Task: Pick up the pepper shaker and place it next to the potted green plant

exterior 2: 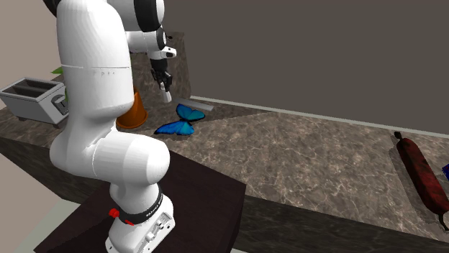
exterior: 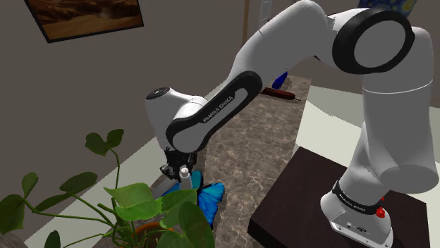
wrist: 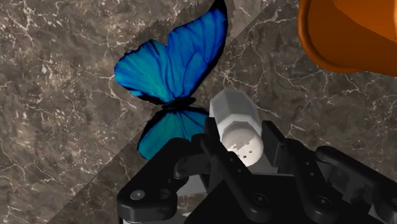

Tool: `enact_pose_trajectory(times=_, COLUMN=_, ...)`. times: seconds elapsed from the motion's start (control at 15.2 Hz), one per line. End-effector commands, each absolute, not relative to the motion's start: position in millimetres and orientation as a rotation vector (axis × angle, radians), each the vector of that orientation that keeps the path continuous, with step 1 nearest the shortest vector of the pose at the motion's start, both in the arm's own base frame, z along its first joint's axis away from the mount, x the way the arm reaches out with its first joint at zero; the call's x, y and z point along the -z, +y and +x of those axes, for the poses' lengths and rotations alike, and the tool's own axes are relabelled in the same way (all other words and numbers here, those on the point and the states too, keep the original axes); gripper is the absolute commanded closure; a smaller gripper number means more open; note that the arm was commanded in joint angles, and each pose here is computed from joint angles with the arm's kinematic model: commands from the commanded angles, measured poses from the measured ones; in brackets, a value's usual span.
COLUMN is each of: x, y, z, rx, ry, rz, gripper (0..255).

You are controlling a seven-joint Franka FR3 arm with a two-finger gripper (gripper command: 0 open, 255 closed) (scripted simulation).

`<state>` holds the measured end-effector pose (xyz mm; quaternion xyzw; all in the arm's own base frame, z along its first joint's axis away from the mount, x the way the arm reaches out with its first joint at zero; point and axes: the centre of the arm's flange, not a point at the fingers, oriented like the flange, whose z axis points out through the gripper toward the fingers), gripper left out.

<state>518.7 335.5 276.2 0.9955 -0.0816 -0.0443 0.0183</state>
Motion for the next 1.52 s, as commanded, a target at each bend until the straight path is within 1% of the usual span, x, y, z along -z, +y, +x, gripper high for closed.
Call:
enact_pose_trajectory(times=0.0, x=-266, y=335, z=520, rx=0.137, ry=-0.253, rz=3.092, gripper=255)
enact_pose_trajectory(times=1.45, x=-150, y=335, z=520, rx=0.137, ry=-0.253, rz=3.092, gripper=255)
